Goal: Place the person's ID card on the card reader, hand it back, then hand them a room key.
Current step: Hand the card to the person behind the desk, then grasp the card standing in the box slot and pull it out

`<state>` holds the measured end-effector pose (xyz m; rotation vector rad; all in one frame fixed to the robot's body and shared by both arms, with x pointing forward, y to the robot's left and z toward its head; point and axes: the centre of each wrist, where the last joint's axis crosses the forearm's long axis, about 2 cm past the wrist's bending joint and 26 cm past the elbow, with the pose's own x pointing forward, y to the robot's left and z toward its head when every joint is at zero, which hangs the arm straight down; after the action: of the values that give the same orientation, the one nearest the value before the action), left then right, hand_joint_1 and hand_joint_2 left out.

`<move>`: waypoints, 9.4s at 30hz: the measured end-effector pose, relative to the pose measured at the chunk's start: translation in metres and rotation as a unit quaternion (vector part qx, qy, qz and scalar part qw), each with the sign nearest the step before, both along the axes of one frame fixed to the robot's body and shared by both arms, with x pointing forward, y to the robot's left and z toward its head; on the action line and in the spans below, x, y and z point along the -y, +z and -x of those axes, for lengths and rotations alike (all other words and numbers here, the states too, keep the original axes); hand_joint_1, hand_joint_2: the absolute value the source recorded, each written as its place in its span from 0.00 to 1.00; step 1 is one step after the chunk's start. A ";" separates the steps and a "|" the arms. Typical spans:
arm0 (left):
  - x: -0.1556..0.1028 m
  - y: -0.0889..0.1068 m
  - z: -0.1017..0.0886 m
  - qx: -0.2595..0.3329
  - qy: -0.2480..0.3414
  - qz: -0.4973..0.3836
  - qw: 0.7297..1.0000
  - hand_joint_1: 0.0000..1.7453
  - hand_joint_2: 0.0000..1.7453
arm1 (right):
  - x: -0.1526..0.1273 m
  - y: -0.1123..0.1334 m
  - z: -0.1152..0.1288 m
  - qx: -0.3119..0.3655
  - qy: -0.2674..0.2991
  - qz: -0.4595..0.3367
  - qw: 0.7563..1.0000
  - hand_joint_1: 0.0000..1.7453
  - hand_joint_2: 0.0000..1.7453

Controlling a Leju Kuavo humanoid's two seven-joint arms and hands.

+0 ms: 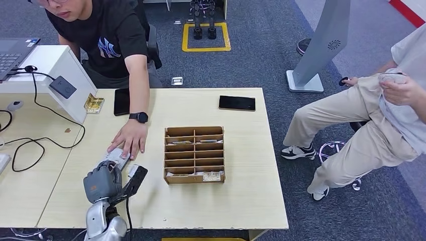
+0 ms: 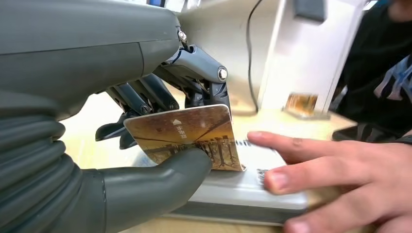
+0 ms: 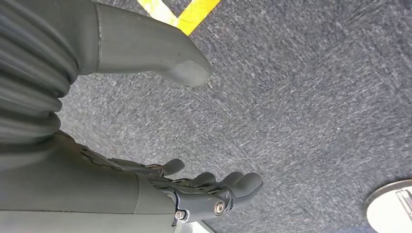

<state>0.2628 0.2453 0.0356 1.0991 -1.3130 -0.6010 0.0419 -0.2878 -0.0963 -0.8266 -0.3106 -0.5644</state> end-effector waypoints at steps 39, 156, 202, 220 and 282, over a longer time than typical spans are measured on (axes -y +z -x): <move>0.024 0.141 -0.065 0.272 -0.074 0.091 0.955 1.00 1.00 | -0.008 0.001 0.001 0.001 0.005 0.010 1.000 0.00 1.00; 0.090 0.131 0.032 0.339 -0.403 0.298 0.797 0.00 1.00 | -0.010 0.001 0.001 0.021 -0.006 0.004 1.000 0.00 1.00; 0.088 0.059 0.023 0.140 -0.424 -0.167 0.879 0.00 1.00 | -0.010 0.000 0.002 0.030 0.023 0.000 0.999 0.00 1.00; 0.085 0.038 0.026 0.093 -0.410 -0.192 0.887 0.00 1.00 | -0.009 0.000 0.002 0.027 0.027 -0.004 0.999 0.00 1.00; 0.092 0.040 0.026 0.085 -0.438 -0.112 0.888 1.00 1.00 | -0.007 0.000 0.003 0.021 0.041 -0.007 0.999 0.00 1.00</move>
<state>0.2371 0.1535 0.0759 0.6933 -1.9298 -1.3722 0.0390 -0.2803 -0.0960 -0.7863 -0.3761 -0.5075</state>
